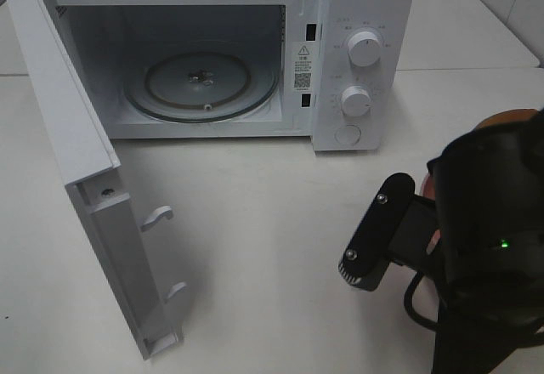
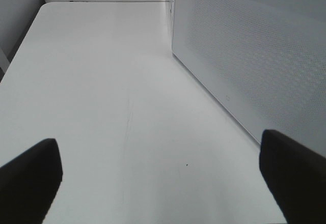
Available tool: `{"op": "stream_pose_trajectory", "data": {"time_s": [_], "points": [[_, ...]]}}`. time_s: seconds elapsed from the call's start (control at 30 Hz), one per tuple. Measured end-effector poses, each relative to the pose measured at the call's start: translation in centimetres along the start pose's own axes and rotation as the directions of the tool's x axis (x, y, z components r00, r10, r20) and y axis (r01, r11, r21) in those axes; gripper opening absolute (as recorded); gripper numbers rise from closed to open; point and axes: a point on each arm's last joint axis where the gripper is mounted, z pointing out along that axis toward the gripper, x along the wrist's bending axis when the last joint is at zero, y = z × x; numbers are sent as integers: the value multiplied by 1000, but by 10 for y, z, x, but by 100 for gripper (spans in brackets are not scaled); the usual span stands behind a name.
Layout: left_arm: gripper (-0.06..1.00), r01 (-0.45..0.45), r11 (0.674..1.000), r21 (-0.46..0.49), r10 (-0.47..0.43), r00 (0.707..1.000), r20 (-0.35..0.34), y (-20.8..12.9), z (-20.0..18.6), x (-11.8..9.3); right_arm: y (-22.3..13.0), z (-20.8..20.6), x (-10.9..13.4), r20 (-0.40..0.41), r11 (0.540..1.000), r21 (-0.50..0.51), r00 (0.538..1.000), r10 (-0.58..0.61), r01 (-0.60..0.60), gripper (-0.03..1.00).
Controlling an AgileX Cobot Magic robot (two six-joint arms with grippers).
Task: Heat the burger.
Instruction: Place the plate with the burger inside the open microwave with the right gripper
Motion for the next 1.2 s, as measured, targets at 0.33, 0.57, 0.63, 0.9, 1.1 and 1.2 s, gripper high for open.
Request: {"op": "stream_pose_trajectory", "data": {"time_s": [0.33,0.57,0.63,0.9,1.1,1.2], "points": [[99,0,1000,0,0,1000,0,0,0,0,0,-9,12,45,982,-59,983,-179,181,5],[99,0,1000,0,0,1000,0,0,0,0,3,-11,11,94,954,-94,956,-278,286,5],[99,0,1000,0,0,1000,0,0,0,0,7,-12,11,104,934,-135,943,-318,330,5],[99,0,1000,0,0,1000,0,0,0,0,9,-24,3,147,883,-267,922,-359,386,5],[99,0,1000,0,0,1000,0,0,0,0,11,-28,-1,194,846,-300,896,-398,441,5],[99,0,1000,0,0,1000,0,0,0,0,12,-29,-1,213,819,-306,874,-438,485,5]]}}
